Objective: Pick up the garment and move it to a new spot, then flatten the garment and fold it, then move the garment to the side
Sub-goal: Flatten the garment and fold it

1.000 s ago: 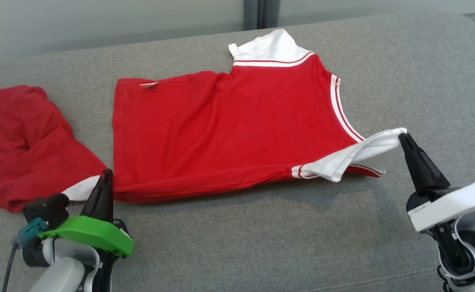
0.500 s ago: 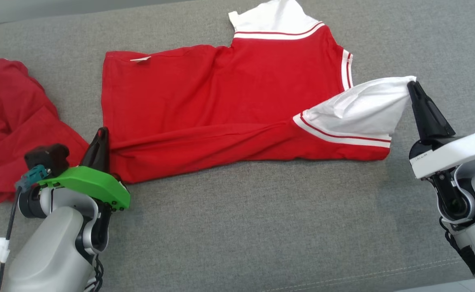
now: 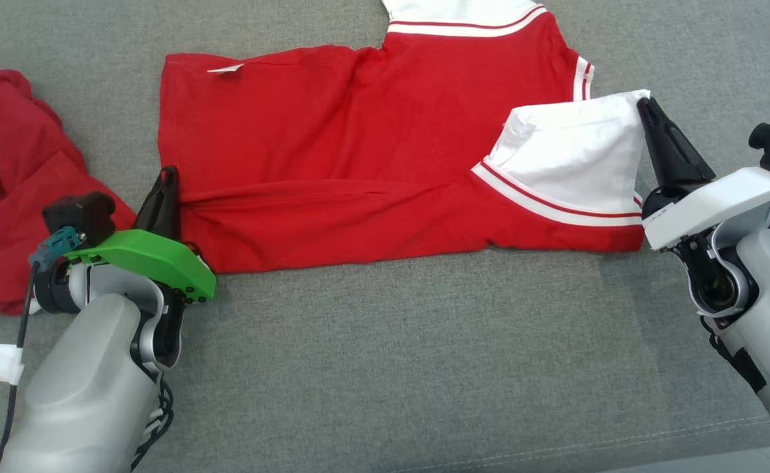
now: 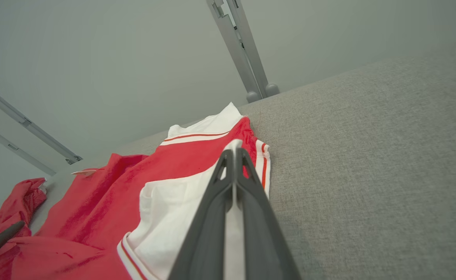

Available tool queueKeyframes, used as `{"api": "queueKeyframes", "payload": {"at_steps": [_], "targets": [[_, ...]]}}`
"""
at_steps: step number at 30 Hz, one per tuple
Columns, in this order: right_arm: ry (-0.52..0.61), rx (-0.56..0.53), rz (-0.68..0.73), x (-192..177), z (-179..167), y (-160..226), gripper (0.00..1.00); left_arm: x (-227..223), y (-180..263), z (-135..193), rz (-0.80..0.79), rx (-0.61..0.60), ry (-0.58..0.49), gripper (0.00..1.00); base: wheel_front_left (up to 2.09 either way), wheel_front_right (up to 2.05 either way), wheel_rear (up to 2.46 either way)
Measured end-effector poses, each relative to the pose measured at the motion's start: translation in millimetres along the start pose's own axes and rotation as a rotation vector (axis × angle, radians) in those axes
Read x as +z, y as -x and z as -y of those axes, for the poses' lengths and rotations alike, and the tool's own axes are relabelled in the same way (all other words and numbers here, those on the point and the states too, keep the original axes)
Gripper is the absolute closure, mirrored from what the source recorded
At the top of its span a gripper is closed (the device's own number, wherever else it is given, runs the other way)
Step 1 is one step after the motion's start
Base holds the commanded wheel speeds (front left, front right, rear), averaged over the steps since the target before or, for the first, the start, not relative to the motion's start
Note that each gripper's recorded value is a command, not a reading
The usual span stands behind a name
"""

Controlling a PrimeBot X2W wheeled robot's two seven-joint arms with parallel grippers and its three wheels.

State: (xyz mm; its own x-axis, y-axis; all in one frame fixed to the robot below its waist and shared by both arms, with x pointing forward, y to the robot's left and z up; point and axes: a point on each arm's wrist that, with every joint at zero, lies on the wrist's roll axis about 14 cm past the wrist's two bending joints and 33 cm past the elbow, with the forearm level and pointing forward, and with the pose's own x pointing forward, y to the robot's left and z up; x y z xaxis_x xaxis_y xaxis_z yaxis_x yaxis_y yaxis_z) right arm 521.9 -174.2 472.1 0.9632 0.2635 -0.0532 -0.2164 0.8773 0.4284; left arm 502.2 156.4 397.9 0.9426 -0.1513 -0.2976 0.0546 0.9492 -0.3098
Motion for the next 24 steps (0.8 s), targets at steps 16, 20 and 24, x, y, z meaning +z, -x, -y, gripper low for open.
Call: {"api": "queueKeyframes", "payload": {"at_steps": [16, 20, 24], "targets": [[0.021, -0.033, -0.068, -14, 7, -11, 0.00, -6, 4, -1, -0.023, 0.003, 0.002, 0.00, 0.00, 0.00, 0.00], [0.028, -0.025, -0.061, -10, 4, -11, 0.00, -3, 4, -1, -0.017, 0.005, -0.002, 0.00, 0.00, 0.00, 0.00], [0.029, -0.020, -0.034, 0, 1, -11, 0.00, 0, 4, 1, -0.011, 0.000, -0.008, 0.00, 0.00, 0.00, 0.00]]}}
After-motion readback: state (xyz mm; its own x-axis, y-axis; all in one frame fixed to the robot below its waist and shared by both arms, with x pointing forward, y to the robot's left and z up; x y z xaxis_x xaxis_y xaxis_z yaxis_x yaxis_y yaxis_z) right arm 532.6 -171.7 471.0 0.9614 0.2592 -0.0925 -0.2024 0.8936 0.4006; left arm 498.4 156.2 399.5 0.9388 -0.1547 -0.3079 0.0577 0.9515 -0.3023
